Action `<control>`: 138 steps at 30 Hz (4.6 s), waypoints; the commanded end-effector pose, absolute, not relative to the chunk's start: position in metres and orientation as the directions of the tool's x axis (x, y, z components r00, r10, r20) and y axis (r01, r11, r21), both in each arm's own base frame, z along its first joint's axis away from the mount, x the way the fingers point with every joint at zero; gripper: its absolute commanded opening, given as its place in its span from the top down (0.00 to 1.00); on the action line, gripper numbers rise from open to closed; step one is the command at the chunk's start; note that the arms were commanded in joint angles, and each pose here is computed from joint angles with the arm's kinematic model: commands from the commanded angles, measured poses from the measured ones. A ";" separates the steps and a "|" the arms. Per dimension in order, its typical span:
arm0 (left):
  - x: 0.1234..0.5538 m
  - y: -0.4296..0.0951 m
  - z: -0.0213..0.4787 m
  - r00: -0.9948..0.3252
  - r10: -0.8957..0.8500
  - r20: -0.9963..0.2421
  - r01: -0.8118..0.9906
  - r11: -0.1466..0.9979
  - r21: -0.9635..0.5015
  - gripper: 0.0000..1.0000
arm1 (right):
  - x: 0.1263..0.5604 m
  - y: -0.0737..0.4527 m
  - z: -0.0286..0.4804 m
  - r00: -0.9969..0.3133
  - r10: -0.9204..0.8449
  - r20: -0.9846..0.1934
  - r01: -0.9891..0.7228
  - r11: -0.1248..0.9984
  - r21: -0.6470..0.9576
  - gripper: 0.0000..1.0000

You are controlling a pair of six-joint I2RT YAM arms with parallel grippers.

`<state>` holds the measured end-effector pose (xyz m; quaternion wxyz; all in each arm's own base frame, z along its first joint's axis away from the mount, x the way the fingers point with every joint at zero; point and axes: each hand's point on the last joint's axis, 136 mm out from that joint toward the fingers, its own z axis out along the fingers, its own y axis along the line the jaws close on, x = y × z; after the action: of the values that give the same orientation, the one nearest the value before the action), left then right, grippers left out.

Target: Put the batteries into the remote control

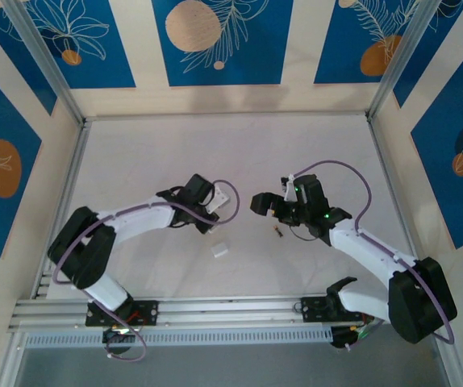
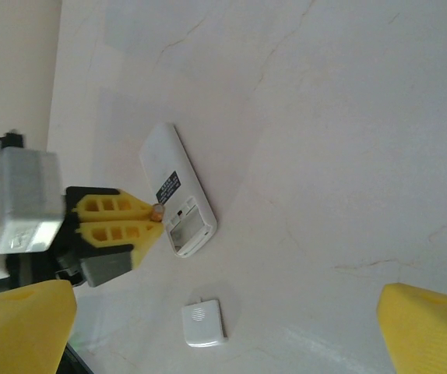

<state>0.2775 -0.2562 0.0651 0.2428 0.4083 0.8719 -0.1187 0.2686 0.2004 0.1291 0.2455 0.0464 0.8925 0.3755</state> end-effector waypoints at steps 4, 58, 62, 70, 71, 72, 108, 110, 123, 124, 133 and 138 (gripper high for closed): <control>0.280 -0.267 0.082 -0.460 0.640 -0.616 0.811 0.584 0.002 0.89 | 0.264 0.200 0.130 -0.874 0.267 -0.407 -0.117 0.696 0.709 0.01; 0.276 -0.260 0.047 -0.561 0.690 -0.458 0.790 0.611 -0.046 0.87 | 0.256 0.187 0.123 -0.865 0.305 -0.399 -0.101 0.673 0.733 0.01; 0.272 -0.257 0.041 -0.576 0.693 -0.434 0.784 0.618 -0.054 0.86 | 0.255 0.186 0.122 -0.864 0.304 -0.402 -0.104 0.673 0.732 0.01; 0.268 -0.266 0.029 -0.612 0.688 -0.390 0.770 0.631 -0.094 0.87 | 0.253 0.182 0.122 -0.859 0.311 -0.407 -0.102 0.674 0.731 0.01; 0.269 -0.268 0.030 -0.614 0.682 -0.398 0.768 0.632 -0.101 0.87 | 0.253 0.182 0.123 -0.859 0.311 -0.407 -0.102 0.674 0.732 0.01; 0.271 -0.271 0.032 -0.618 0.672 -0.408 0.763 0.637 -0.107 0.87 | 0.253 0.182 0.122 -0.859 0.312 -0.406 -0.100 0.675 0.731 0.01; 0.309 -0.274 0.065 -0.786 0.239 -0.570 0.384 0.912 -0.147 0.86 | 0.257 0.184 0.120 -0.871 0.283 -0.403 -0.119 0.673 0.730 0.01; 0.310 -0.275 0.066 -0.779 0.211 -0.591 0.365 0.919 -0.152 0.85 | 0.257 0.185 0.121 -0.873 0.282 -0.398 -0.118 0.670 0.733 0.01; 0.300 -0.278 0.068 -0.783 0.123 -0.609 0.309 0.927 -0.210 0.85 | 0.255 0.189 0.120 -0.878 0.277 -0.391 -0.110 0.676 0.728 0.01; 0.299 -0.278 0.068 -0.784 0.123 -0.608 0.307 0.929 -0.207 0.85 | 0.255 0.189 0.120 -0.878 0.276 -0.390 -0.110 0.678 0.727 0.01; 0.294 -0.278 0.058 -0.818 0.085 -0.570 0.252 0.942 -0.222 0.85 | 0.254 0.196 0.118 -0.884 0.256 -0.390 -0.118 0.685 0.718 0.01; 0.293 -0.275 0.052 -0.823 0.093 -0.561 0.248 0.946 -0.207 0.84 | 0.254 0.197 0.117 -0.886 0.252 -0.389 -0.119 0.688 0.716 0.01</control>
<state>0.2956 -0.2790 0.0594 0.2870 0.0968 0.9409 -0.1513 0.2501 0.1951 0.1111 0.2289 0.0440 0.8881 0.3962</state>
